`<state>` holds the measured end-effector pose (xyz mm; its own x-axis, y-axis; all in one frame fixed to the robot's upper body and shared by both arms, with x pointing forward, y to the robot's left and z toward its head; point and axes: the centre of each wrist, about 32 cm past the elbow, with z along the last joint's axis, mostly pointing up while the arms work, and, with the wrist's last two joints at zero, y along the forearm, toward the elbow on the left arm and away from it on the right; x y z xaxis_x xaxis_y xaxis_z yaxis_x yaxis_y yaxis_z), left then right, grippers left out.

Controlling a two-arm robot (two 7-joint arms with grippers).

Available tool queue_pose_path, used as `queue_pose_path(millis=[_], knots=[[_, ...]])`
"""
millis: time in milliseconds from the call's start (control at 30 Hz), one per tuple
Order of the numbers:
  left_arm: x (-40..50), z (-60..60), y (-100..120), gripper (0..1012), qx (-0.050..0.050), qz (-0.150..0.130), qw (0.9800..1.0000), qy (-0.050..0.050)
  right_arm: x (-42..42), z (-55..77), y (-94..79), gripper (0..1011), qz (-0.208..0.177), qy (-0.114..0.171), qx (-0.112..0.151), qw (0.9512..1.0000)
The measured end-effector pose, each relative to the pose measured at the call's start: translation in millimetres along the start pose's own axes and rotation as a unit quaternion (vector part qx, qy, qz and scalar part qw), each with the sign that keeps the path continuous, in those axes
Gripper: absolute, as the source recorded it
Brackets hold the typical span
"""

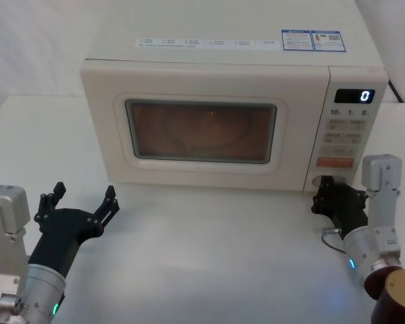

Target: Press the button to open the microwave door with one hand; close the microwave door with the other hand.

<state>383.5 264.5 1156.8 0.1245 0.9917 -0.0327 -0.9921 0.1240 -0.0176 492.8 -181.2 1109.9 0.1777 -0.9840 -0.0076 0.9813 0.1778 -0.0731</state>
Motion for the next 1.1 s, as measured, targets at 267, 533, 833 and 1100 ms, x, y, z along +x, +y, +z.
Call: queue_pose_path(millis=[267, 533, 833, 1100], knots=[[0.0, 0.0, 0.0, 1001, 0.000, 0.000, 1.0000, 0.000, 1.1, 0.2, 3.7, 0, -0.001, 0.003, -0.001, 1.0000], [0.0, 0.0, 0.0, 1001, 0.000, 0.000, 1.0000, 0.000, 2.7, 0.5, 2.7, 0, -0.001, 0.006, 0.000, 1.0000], [0.0, 0.0, 0.0, 1001, 0.000, 0.000, 1.0000, 0.000, 6.6, 4.2, -11.9, 0, 0.004, 0.004, 0.006, 1.0000], [0.3, 0.1, 0.0, 1001, 0.000, 0.001, 1.0000, 0.000, 10.2, 3.3, -38.1, 0, 0.015, -0.009, 0.006, 0.9998]])
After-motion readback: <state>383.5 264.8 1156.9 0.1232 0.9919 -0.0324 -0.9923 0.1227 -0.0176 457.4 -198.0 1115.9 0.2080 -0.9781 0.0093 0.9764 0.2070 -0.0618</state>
